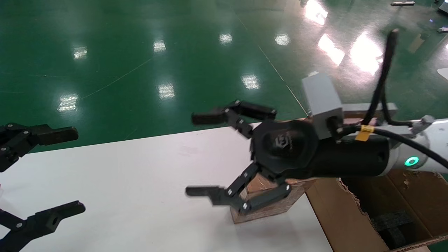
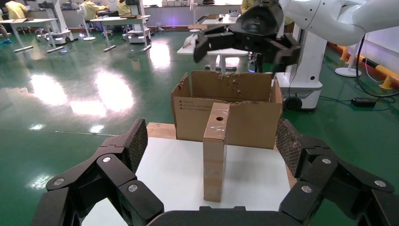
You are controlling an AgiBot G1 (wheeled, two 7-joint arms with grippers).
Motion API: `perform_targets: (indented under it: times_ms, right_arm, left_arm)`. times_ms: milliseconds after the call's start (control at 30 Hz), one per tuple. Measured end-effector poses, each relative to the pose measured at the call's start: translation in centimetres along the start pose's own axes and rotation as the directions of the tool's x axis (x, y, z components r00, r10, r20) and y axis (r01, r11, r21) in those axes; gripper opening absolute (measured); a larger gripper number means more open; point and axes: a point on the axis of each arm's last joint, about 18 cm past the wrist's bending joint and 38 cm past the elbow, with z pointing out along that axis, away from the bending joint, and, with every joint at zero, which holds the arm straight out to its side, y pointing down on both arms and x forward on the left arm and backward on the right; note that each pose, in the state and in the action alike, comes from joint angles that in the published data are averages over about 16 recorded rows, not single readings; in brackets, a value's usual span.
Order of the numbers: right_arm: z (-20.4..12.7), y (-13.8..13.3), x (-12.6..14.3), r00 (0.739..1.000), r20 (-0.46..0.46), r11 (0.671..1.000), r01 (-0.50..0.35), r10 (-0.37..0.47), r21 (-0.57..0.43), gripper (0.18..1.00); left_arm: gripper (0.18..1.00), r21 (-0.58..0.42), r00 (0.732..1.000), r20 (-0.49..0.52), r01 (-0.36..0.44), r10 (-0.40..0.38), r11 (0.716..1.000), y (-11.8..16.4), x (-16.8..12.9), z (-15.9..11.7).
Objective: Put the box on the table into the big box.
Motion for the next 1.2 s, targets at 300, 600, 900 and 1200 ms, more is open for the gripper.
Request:
perform_targets:
  times_ms: [300, 600, 900, 1200]
  right_arm:
    - [-1.9, 3.9, 1.4, 0.999, -0.045, 0.989, 0.019, -0.025, -0.144, 1.001]
    - [-4.0, 7.6, 2.6, 0.997, -0.065, 0.963, 0.019, -0.038, -0.268, 1.001]
    - [-5.8, 10.1, 3.5, 0.996, -0.068, 0.93, 0.023, -0.051, -0.366, 1.001]
    - [-7.9, 11.5, 4.1, 0.995, -0.079, 0.898, 0.015, -0.056, -0.44, 1.001]
  left_arm:
    - [1.001, 0.0, 1.0, 0.0, 0.0, 0.0, 1.0, 0.0, 0.0, 0.0]
    - [1.001, 0.0, 1.0, 0.0, 0.0, 0.0, 1.0, 0.0, 0.0, 0.0]
    - [1.001, 0.0, 1.0, 0.0, 0.0, 0.0, 1.0, 0.0, 0.0, 0.0]
    - [1.001, 0.0, 1.0, 0.0, 0.0, 0.0, 1.0, 0.0, 0.0, 0.0]
